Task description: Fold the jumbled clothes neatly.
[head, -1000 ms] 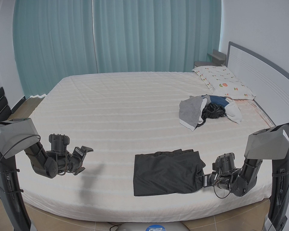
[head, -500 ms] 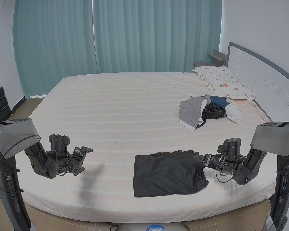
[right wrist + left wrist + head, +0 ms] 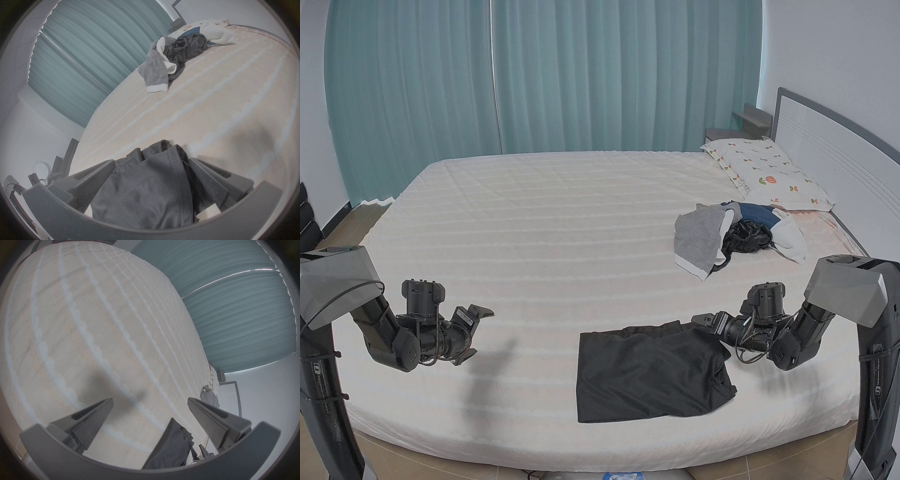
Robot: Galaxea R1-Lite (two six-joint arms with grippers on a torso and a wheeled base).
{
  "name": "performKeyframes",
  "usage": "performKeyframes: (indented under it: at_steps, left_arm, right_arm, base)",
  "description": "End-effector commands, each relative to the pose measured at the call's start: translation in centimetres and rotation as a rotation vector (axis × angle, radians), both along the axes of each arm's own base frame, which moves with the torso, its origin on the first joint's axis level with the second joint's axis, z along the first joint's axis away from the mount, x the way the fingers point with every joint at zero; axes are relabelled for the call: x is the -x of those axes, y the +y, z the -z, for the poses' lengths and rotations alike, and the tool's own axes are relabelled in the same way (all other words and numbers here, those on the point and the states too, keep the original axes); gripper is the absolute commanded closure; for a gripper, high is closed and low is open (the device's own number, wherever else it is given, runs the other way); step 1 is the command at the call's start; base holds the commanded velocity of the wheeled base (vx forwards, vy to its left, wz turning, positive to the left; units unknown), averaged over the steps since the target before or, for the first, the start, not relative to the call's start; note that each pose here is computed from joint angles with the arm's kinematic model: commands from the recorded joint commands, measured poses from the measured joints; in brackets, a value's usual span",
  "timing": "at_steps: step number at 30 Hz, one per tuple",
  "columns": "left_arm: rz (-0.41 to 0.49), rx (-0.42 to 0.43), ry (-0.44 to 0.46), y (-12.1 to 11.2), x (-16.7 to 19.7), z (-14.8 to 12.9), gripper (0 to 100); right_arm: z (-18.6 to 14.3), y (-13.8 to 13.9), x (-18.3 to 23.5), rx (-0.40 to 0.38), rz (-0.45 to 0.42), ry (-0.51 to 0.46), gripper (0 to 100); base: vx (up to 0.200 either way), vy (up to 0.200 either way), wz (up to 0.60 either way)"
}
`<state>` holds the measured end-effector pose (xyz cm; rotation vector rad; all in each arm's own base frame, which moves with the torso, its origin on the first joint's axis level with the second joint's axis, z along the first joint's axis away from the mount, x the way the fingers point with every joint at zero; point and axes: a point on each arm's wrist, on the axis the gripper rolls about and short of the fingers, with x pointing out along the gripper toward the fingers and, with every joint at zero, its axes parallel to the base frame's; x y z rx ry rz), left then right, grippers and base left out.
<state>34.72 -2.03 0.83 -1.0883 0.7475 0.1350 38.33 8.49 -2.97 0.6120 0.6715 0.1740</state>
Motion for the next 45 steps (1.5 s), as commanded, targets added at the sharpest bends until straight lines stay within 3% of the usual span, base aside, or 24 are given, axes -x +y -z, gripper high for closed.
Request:
performKeyframes:
  at_steps: [1,7,8,16,25,43,44,45]
  left_arm:
    - [0.003,0.000,0.001,-0.1,0.0,0.1,0]
    - [0.003,0.000,0.001,-0.1,0.0,0.1,0]
    - [0.003,0.000,0.001,-0.1,0.0,0.1,0]
    - [0.003,0.000,0.001,-0.1,0.0,0.1,0]
    - [0.003,0.000,0.001,-0.1,0.0,0.1,0]
    - [0.003,0.000,0.001,-0.1,0.0,0.1,0]
    - [0.003,0.000,0.001,-0.1,0.0,0.1,0]
    - [0.003,0.000,0.001,-0.1,0.0,0.1,0]
  right_arm:
    - [0.8,-0.1,-0.4,0.001,0.003,0.008,0]
    - [1.2,0.0,-0.9,0.000,0.003,0.004,0]
    - [1.4,0.0,-0.9,0.001,0.003,0.011,100]
    - [1.5,0.0,-1.0,0.000,0.006,0.017,100]
    - [0.6,-2.0,-1.7,-0.043,0.086,-0.003,100]
    - [1.0,-2.7,-2.5,-0.067,0.111,-0.001,100]
    - [1.1,-2.7,-2.5,-0.069,0.107,0.001,0]
    - [1.0,-2.6,-2.5,-0.071,0.105,0.000,0]
  base:
    - [0.000,0.000,0.00]
    - [0.000,0.000,0.00]
    - [0.000,0.000,0.00]
    - [0.000,0.000,0.00]
    - [0.000,0.000,0.00]
    - [0.000,0.000,0.00]
    - [0.000,0.000,0.00]
    - [0.000,0.000,0.00]
